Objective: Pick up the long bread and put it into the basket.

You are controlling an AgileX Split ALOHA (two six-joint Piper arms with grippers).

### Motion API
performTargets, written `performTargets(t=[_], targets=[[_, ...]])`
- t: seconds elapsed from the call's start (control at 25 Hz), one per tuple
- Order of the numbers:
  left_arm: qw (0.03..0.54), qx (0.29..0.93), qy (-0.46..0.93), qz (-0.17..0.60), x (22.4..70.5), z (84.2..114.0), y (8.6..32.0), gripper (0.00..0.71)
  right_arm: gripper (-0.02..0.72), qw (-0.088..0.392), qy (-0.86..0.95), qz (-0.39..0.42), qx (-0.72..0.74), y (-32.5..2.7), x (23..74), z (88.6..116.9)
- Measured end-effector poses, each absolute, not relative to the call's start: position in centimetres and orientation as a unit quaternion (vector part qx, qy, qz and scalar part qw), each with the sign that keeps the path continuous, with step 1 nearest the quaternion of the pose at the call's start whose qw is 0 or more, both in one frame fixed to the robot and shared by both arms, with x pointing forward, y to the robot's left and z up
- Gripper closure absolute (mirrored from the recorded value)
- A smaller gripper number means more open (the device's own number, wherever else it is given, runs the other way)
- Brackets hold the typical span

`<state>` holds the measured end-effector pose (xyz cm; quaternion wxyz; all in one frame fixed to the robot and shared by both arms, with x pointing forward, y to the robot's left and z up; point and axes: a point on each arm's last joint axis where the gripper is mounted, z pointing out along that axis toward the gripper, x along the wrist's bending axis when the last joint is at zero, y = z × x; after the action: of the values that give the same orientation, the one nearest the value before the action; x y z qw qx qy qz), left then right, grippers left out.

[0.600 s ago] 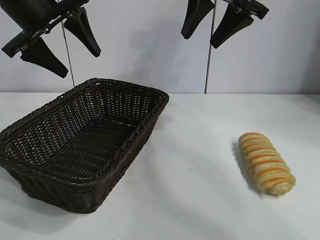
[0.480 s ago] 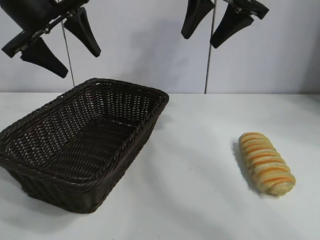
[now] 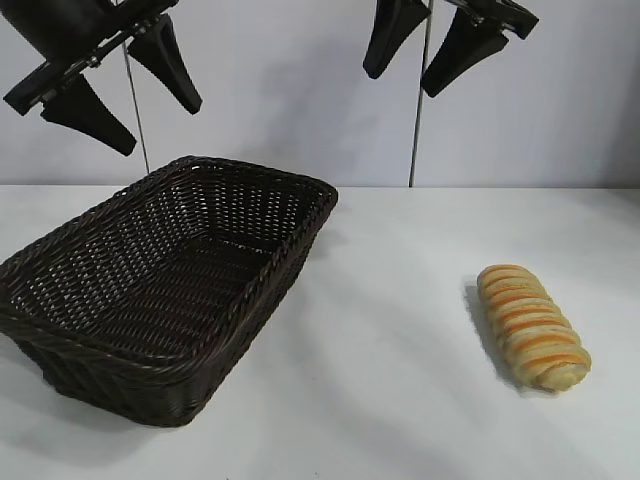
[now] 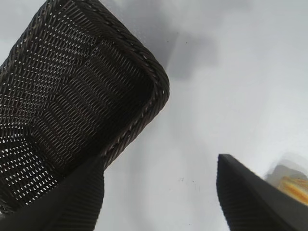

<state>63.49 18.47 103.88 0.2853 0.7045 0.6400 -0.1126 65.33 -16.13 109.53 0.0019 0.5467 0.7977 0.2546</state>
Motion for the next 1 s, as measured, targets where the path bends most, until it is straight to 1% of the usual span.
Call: performTargets(t=[0.68,0.76,0.88,1.0], targets=[[0.286,0.704,0.64,-0.112,63.5,103.9,18.5,0.168,0.218,0.003,0.798,0.254,0.547,-16.1,65.3,109.5],[0.28,0.707,0.639,-0.119,63.3,103.9,18.4,0.168,0.218,0.003,0.798,0.254,0.547,-16.1,65.3,109.5],[0.257,0.716,0.633,-0.144,62.7,103.7,18.4,0.168,0.218,0.003,0.798,0.254,0.547,-16.1,65.3,109.5],[0.236,0.725,0.629,-0.151,62.2,103.5,18.6,0.168,0.218,0.003,0.798,0.254,0.547,-16.1,65.3,109.5]])
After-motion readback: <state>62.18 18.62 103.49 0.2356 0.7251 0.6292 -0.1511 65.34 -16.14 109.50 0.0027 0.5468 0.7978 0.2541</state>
